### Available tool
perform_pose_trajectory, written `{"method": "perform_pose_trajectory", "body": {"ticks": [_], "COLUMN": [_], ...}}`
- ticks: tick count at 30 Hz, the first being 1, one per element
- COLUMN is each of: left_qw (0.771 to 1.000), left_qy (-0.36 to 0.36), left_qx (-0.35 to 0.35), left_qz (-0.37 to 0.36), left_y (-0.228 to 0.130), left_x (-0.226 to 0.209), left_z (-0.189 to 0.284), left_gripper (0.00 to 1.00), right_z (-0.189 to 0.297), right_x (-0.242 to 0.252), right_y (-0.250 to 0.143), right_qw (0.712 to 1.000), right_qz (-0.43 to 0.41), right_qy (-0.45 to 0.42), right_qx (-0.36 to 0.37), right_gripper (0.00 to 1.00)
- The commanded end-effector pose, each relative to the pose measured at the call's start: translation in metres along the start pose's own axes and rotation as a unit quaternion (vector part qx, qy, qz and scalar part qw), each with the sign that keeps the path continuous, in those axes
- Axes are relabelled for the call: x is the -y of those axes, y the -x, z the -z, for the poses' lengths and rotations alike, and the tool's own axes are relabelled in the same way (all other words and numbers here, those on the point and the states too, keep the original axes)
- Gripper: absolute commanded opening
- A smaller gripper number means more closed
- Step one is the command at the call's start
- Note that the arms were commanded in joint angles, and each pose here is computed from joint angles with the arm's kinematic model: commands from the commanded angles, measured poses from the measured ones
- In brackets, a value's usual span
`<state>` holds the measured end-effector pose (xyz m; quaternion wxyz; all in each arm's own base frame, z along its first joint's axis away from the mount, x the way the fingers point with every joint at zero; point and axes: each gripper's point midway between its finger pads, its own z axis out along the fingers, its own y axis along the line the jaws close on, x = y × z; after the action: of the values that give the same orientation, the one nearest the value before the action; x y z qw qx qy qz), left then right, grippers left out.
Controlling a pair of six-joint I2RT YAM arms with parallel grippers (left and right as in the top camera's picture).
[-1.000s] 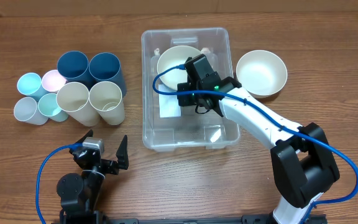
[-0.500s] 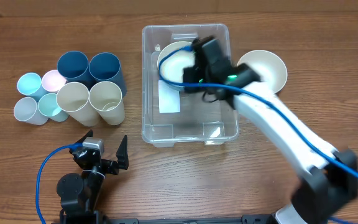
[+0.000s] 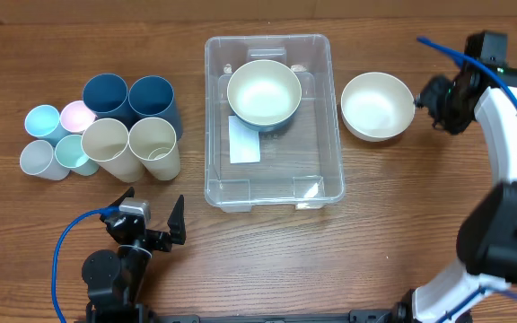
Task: Pack container
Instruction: 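Grasp the back cream bowl with the right gripper and stack it in the bin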
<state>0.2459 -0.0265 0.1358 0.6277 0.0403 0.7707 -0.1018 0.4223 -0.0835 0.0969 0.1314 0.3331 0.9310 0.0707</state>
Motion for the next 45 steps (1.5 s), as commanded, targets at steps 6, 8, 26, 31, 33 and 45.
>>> {"method": "perform_pose_trajectory", "body": {"ticks": [6, 8, 26, 31, 33, 45], "left_qw": [1.0, 1.0, 1.0, 1.0, 1.0, 1.0], "left_qy": [-0.009, -0.009, -0.009, -0.009, -0.009, -0.009], "left_qx": [0.002, 0.002, 0.002, 0.002, 0.002, 0.002], "left_qz": [-0.009, -0.009, -0.009, -0.009, -0.009, -0.009], "left_y": [-0.002, -0.002, -0.002, -0.002, -0.002, -0.002], "left_x": [0.003, 0.003, 0.003, 0.003, 0.003, 0.003], "left_z": [0.0, 0.0, 0.0, 0.0, 0.0, 0.0], "left_gripper": [1.0, 1.0, 1.0, 1.0, 1.0, 1.0], "right_z": [-0.056, -0.057, 0.208, 0.191, 0.16, 0.024], "right_x": [-0.008, -0.011, -0.142, -0.209, -0.224, -0.267], "right_y": [-0.026, -0.025, -0.064, -0.126, -0.131, -0.132], "right_qw": [0.996, 0.996, 0.94, 0.908, 0.91, 0.916], "right_qz": [-0.002, 0.001, 0.185, 0.304, 0.318, 0.342], "right_qy": [0.028, 0.03, 0.211, 0.183, 0.166, 0.142], "right_qx": [-0.084, -0.081, 0.196, 0.222, 0.209, 0.155], "right_gripper": [0.59, 0.47, 0.04, 0.04, 0.04, 0.22]}}
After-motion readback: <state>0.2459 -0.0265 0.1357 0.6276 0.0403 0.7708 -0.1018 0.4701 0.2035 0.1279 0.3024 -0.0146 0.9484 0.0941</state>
